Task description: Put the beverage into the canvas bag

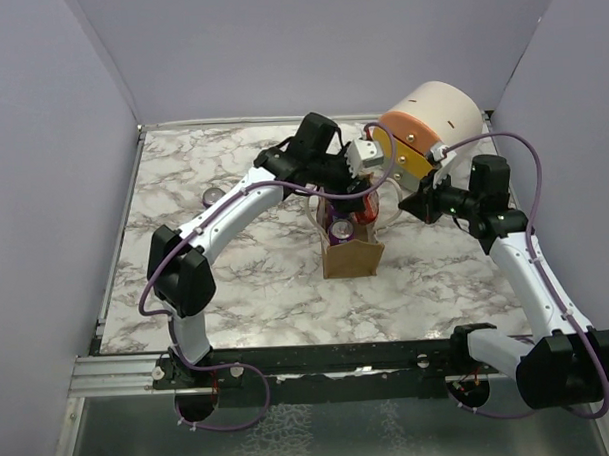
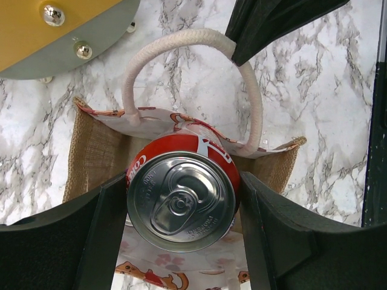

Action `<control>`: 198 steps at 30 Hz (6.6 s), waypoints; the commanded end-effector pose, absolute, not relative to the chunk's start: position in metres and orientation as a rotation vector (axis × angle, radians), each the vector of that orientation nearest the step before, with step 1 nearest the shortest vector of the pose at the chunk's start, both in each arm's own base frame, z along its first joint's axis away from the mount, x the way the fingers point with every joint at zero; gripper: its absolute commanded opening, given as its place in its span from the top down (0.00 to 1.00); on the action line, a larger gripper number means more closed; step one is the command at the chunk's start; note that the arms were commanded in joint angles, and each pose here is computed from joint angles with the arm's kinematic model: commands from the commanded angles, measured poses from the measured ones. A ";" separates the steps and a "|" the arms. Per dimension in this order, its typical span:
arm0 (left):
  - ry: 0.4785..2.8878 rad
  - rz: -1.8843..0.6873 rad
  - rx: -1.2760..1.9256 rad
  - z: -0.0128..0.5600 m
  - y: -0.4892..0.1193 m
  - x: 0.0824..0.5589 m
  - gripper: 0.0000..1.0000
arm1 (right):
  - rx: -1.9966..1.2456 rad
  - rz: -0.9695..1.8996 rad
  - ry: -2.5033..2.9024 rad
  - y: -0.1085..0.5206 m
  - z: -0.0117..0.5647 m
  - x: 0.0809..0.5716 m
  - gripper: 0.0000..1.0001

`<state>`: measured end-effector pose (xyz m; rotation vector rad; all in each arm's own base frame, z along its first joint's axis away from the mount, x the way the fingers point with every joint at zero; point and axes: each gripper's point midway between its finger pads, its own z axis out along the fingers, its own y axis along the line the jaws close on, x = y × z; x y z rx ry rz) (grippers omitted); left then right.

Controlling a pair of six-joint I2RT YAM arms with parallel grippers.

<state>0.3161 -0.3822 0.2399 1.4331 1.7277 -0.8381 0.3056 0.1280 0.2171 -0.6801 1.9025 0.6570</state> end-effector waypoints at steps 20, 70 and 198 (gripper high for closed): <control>1.649 -0.773 1.640 0.204 -0.411 0.321 1.00 | -0.683 0.644 1.860 0.123 0.223 0.307 0.98; 1.622 -0.700 1.884 0.123 -0.418 0.340 0.75 | -0.663 0.629 1.861 0.118 0.218 0.307 0.99; 2.594 -0.157 0.653 0.106 -0.021 0.353 0.28 | -0.776 0.752 1.836 0.131 0.230 0.304 0.99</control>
